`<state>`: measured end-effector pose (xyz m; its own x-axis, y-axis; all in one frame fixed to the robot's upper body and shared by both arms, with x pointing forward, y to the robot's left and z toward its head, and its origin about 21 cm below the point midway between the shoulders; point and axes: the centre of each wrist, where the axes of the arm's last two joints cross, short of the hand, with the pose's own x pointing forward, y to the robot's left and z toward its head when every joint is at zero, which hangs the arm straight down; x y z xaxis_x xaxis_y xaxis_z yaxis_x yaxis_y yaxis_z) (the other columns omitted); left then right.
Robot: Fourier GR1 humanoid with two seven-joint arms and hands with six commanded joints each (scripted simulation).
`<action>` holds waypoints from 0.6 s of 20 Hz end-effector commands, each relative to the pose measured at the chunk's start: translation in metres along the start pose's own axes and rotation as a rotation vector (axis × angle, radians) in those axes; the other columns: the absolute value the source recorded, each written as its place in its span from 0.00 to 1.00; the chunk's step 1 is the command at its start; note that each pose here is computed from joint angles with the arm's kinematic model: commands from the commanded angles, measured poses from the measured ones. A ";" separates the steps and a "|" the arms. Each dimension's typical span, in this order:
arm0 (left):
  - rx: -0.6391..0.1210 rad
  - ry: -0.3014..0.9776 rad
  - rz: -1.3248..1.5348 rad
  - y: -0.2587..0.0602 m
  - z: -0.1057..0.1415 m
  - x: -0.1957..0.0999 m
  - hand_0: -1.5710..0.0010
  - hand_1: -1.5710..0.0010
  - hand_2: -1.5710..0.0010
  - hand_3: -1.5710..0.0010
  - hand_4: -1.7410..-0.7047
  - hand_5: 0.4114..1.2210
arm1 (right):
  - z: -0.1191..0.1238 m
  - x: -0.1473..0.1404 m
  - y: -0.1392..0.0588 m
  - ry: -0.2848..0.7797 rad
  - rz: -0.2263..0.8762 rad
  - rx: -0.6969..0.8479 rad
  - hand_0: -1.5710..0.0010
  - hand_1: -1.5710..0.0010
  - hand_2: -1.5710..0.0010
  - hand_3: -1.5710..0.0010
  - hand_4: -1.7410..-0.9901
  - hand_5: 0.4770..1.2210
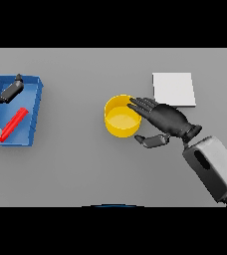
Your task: Pick up the red beaker and tilt it to pour out 1 green nut into yellow bowl. Pick up the yellow bowl and place it on the metallic measuring scale.
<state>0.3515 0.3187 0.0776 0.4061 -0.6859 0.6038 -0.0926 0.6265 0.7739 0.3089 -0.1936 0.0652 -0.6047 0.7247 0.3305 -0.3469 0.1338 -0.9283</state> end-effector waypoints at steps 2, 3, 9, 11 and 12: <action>0.000 -0.001 -0.004 0.000 0.002 -0.002 1.00 1.00 1.00 1.00 0.96 0.36 | -0.012 0.003 -0.006 -0.029 0.100 0.069 1.00 1.00 1.00 1.00 0.68 0.30; -0.002 0.004 -0.004 0.001 0.001 -0.001 1.00 1.00 1.00 1.00 0.96 0.36 | -0.018 0.004 -0.008 -0.037 0.147 0.104 1.00 1.00 1.00 1.00 0.69 0.30; -0.010 0.011 0.001 0.002 0.002 -0.006 1.00 1.00 1.00 1.00 0.96 0.36 | -0.048 0.009 -0.003 -0.065 0.239 0.267 1.00 1.00 1.00 1.00 0.69 0.33; -0.001 0.005 -0.002 0.003 0.001 -0.006 1.00 1.00 1.00 1.00 0.97 0.35 | -0.060 0.014 0.000 -0.077 0.239 0.303 1.00 1.00 1.00 1.00 0.68 0.33; 0.004 0.002 -0.004 0.005 -0.001 -0.008 1.00 1.00 1.00 1.00 0.97 0.35 | -0.061 0.015 0.002 -0.085 0.246 0.325 1.00 1.00 1.00 1.00 0.67 0.34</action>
<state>0.3486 0.3280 0.0763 0.4093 -0.6873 0.6000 -0.0947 0.6221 0.7772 0.3432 -0.1408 0.0578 -0.7502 0.6480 0.1316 -0.3850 -0.2662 -0.8837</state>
